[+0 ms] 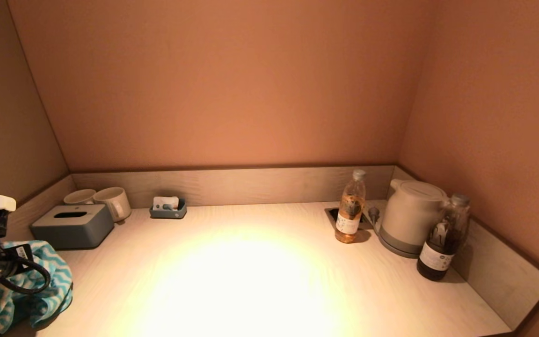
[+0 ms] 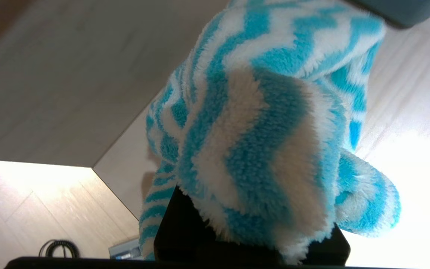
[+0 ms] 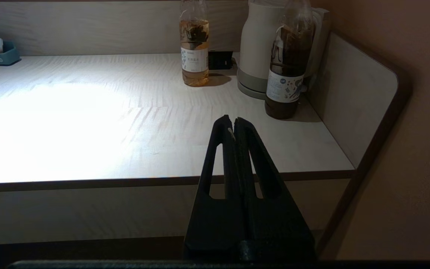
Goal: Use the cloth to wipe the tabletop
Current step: Place the tablecloth
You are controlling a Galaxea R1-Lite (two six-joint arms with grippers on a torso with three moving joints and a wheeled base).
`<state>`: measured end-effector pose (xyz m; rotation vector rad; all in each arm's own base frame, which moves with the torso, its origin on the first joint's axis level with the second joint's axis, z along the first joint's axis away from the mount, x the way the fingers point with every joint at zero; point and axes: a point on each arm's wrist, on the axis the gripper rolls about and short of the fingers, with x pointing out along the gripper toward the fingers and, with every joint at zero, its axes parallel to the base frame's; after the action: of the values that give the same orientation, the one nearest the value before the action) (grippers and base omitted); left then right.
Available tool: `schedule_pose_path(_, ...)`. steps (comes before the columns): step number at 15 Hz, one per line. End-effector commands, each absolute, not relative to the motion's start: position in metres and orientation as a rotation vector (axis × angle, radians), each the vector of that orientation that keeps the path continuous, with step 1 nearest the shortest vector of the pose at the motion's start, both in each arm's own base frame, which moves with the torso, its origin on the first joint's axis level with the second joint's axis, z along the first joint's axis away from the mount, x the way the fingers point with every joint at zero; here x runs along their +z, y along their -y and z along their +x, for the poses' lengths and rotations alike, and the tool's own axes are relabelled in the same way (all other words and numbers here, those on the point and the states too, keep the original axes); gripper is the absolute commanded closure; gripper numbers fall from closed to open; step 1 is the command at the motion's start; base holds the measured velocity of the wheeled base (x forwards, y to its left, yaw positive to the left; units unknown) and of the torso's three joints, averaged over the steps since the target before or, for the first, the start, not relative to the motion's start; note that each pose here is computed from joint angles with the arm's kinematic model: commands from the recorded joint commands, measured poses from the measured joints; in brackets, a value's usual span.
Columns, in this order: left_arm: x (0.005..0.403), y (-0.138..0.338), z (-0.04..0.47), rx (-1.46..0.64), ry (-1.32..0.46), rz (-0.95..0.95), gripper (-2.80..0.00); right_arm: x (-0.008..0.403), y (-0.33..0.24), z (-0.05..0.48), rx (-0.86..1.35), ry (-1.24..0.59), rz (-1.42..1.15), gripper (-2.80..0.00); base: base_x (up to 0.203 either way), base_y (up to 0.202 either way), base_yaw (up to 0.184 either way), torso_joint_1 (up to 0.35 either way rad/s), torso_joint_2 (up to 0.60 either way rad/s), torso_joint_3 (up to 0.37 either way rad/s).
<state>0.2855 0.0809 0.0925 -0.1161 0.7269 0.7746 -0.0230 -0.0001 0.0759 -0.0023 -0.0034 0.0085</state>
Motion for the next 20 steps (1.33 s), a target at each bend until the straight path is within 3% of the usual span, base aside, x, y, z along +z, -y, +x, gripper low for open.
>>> schedule_pose_path(1,0.083,-0.081,0.287,0.762,-0.76,-0.127,0.0,0.076,0.0,-0.023,0.009,0.003,-0.003,0.0,0.0,0.0,0.0,0.0,0.0,0.0)
schedule_pose_path(13,0.076,-0.116,0.287,0.768,-0.782,-0.248,0.0,0.076,0.0,-0.023,0.009,0.003,-0.003,0.0,0.0,0.0,0.0,0.0,0.0,0.0)
schedule_pose_path(14,0.076,-0.116,0.287,0.768,-0.782,-0.248,-2.8,0.076,0.0,-0.023,0.009,0.003,-0.003,0.0,0.0,0.0,0.0,0.0,0.0,0.0)
schedule_pose_path(20,0.081,-0.116,0.287,0.753,-0.766,-0.26,-2.8,0.076,0.0,-0.023,0.009,0.003,-0.003,0.0,0.0,0.0,0.0,0.0,0.0,0.0)
